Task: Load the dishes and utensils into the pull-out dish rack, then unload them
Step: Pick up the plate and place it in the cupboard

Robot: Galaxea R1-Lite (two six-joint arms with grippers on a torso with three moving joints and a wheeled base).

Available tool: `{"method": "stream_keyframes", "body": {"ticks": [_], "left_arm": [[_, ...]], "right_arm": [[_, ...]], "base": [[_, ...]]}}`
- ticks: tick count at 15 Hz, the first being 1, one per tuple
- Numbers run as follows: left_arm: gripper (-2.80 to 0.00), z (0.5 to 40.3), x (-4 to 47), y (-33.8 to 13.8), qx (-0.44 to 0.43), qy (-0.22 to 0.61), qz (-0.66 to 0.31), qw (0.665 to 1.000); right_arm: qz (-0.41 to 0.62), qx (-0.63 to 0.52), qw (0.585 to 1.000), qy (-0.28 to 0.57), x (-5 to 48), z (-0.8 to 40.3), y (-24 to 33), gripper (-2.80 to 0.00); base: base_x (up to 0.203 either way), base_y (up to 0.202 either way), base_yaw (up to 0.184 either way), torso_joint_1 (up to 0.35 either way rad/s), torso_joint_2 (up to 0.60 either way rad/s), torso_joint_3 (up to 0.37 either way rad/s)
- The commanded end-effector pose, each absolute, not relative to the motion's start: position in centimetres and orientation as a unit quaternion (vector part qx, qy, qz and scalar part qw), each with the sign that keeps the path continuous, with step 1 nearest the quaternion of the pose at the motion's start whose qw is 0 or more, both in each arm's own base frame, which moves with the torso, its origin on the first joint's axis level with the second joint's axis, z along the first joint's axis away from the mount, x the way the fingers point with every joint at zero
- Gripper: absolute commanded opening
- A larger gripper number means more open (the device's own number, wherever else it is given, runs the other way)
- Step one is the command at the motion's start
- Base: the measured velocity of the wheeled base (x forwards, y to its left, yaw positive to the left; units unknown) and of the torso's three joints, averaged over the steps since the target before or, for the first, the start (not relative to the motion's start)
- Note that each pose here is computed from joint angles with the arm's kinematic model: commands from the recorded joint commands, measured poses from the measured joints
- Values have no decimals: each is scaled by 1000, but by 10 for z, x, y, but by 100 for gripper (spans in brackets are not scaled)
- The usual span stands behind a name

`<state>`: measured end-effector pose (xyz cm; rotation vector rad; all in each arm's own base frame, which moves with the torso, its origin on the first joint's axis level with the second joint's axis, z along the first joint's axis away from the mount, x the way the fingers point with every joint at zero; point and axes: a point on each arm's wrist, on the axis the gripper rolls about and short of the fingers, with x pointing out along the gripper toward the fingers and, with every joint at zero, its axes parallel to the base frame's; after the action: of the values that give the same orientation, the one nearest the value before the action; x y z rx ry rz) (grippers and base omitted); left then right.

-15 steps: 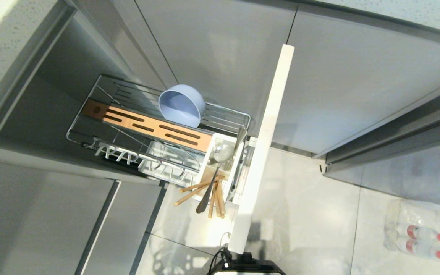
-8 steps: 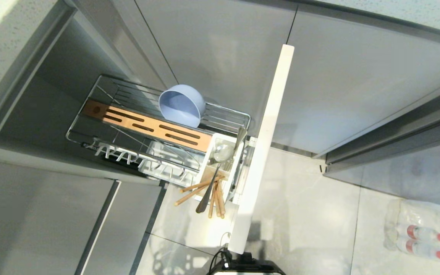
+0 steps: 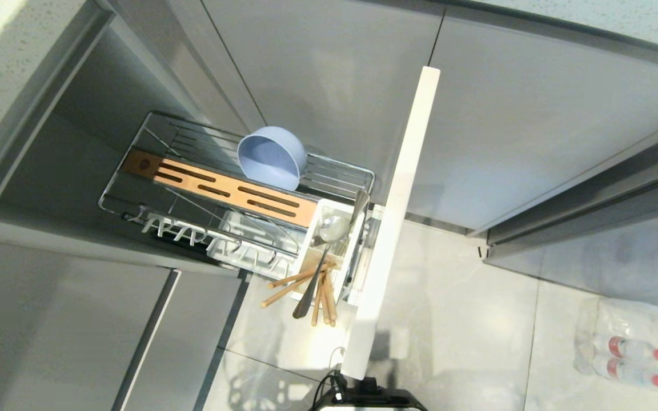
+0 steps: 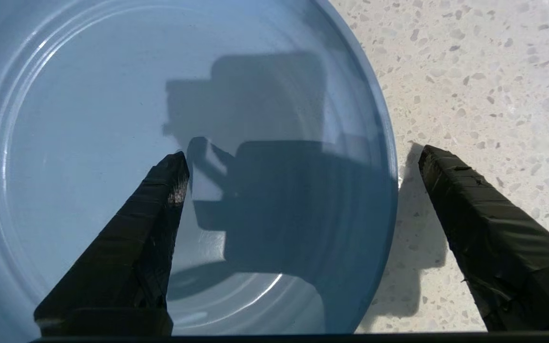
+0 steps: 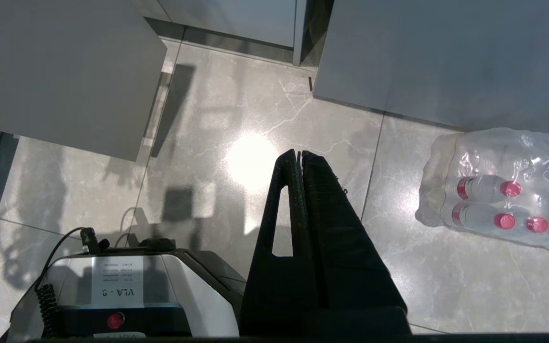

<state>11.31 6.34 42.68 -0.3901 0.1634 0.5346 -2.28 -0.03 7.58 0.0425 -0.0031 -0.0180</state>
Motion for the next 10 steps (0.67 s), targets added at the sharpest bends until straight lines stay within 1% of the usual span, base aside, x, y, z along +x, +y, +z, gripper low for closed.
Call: {"method": "stream_keyframes", "body": {"ticks": [1, 3, 9, 10], "left_arm": [[0, 426, 115, 64, -195, 84, 261, 942], [0, 426, 115, 63, -200, 86, 239, 946], [0, 425, 116, 64, -202, 90, 238, 946], [-280, 425, 115, 64, -202, 89, 239, 946]], "right_arm": [[-9, 21, 1000, -1, -23, 76, 0, -280], [-9, 21, 1000, -1, -23, 76, 0, -280], [-9, 21, 1000, -1, -23, 76, 0, -280], [-9, 21, 1000, -1, -23, 76, 0, -280]], "base": [[0, 0, 0, 0, 0, 0], [0, 0, 0, 0, 0, 0], [0, 0, 0, 0, 0, 0], [0, 0, 0, 0, 0, 0]]}}
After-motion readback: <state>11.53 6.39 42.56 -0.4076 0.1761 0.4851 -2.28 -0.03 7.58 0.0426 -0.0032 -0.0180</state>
